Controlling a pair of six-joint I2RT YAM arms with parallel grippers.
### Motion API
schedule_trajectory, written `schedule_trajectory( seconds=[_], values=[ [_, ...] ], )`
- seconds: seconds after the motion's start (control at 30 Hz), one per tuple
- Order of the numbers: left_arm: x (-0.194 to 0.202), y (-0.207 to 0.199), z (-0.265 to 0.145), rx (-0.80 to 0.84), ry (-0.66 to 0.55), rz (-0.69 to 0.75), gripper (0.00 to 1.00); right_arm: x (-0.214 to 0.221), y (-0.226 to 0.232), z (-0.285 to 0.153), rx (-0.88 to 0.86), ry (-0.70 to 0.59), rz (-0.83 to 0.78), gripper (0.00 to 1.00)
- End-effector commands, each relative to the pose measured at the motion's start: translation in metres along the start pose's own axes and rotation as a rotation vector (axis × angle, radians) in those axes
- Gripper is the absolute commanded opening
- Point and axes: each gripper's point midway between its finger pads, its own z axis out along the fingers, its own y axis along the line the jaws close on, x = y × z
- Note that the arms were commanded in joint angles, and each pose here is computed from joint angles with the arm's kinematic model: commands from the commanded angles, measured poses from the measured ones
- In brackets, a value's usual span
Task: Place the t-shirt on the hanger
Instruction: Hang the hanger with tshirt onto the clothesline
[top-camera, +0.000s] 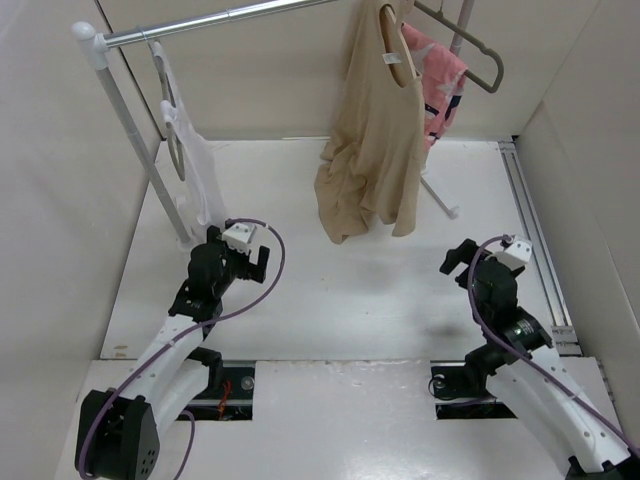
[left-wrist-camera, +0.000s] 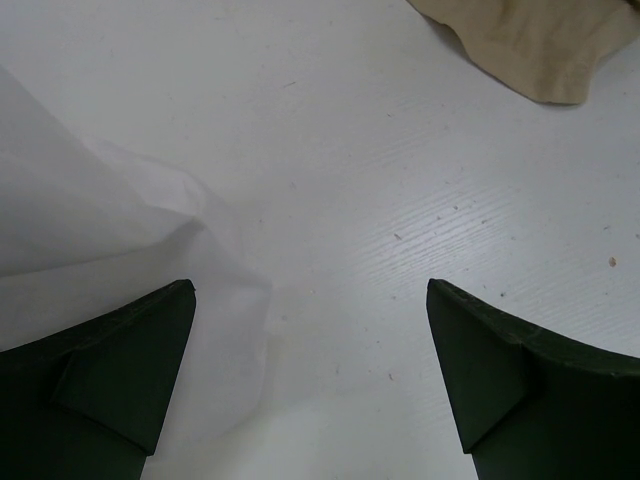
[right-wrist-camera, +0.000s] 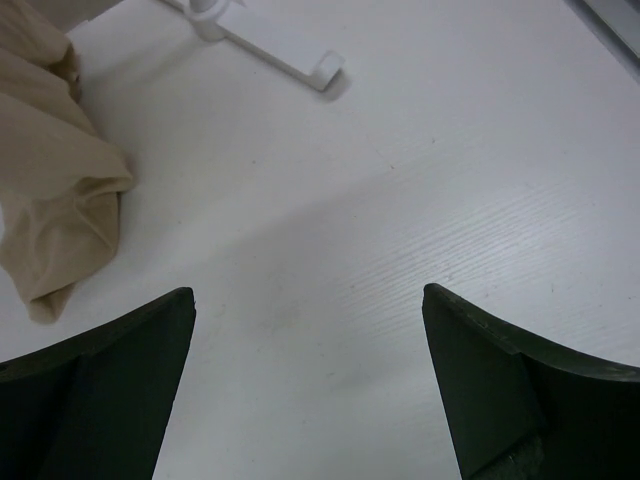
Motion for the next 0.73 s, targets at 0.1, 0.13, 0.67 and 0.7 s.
schedule_trajectory(
  seconds=[0.1,0.13,0.67,0.7],
  values=[
    [-0.014,0.005,-0.001,-0.036,-0.063,-0.017,1.0,-0.017,-0.001,-0.002,0.06,-0.007,0.044,1.0],
    [-0.014,0.005,-0.001,-0.036,-0.063,-0.017,1.0,-0.018,0.002,-0.002,0.051,-0.001,0.044,1.0],
    [-0.014,0.004,-0.003,-0.029,-0.083,-0.017,1.0,-0.024,-0.001,-0.012,0.074,0.024,0.098,1.0],
    [-0.014,0.004,-0.003,-0.029,-0.083,-0.017,1.0,-0.023,-0.001,-0.012,0.074,0.024,0.098,1.0]
  ],
)
